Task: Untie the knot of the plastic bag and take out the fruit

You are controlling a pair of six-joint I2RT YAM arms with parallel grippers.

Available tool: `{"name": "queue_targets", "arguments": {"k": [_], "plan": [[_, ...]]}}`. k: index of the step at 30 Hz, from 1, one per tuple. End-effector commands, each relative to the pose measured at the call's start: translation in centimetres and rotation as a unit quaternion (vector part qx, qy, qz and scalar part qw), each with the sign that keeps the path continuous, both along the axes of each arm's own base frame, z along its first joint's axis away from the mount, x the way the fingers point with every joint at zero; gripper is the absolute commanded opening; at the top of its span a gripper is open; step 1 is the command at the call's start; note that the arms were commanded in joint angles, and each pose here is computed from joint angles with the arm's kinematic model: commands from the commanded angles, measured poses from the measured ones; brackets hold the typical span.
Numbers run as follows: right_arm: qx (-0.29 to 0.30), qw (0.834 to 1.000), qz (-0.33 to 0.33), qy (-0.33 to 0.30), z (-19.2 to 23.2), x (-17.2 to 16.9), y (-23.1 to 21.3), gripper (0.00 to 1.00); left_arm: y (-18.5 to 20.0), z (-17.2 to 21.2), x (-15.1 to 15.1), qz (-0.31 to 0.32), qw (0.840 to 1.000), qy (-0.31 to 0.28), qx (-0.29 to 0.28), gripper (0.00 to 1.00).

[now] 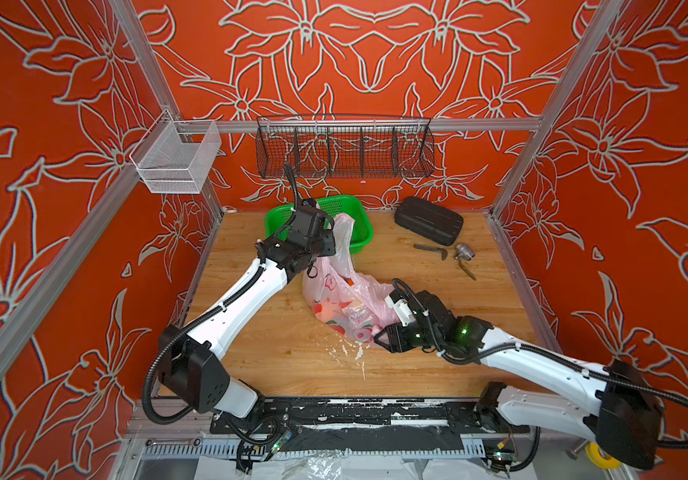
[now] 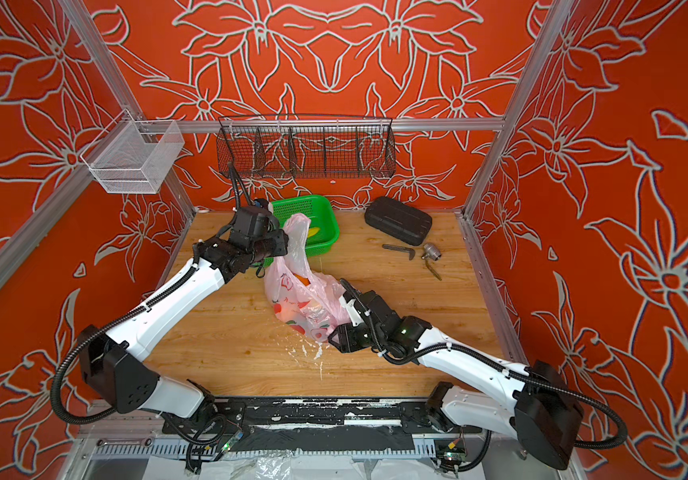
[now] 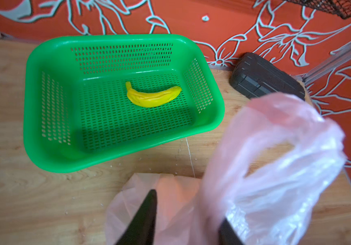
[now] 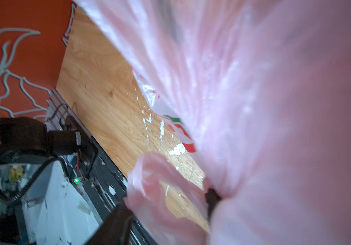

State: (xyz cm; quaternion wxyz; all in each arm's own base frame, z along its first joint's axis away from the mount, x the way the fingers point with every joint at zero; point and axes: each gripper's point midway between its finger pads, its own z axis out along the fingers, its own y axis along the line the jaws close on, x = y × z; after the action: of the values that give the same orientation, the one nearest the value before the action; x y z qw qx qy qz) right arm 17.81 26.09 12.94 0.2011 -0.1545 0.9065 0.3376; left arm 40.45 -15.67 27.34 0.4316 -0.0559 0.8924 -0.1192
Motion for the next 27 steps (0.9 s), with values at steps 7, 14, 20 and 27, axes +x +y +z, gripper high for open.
{"name": "queue_targets", "arguments": {"k": [7,14,20,27], "plan": [[-0.008,0.979,-0.020,-0.203,12.5,3.5,-1.9,0.92,2.1,3.1,-7.2,0.013,0.996,0.005,-0.087,0.68],[-0.050,0.967,-0.015,-0.250,16.8,7.4,-0.3,0.93,3.7,3.5,-12.4,0.048,0.985,0.029,-0.162,0.71],[-0.072,0.967,0.036,-0.241,16.0,10.6,2.3,0.93,1.5,1.2,-15.6,0.025,0.972,0.068,-0.223,0.71],[-0.095,0.972,0.080,-0.199,12.2,12.9,4.2,0.91,-1.9,-1.7,-15.7,0.003,0.972,0.101,-0.211,0.95]]}}
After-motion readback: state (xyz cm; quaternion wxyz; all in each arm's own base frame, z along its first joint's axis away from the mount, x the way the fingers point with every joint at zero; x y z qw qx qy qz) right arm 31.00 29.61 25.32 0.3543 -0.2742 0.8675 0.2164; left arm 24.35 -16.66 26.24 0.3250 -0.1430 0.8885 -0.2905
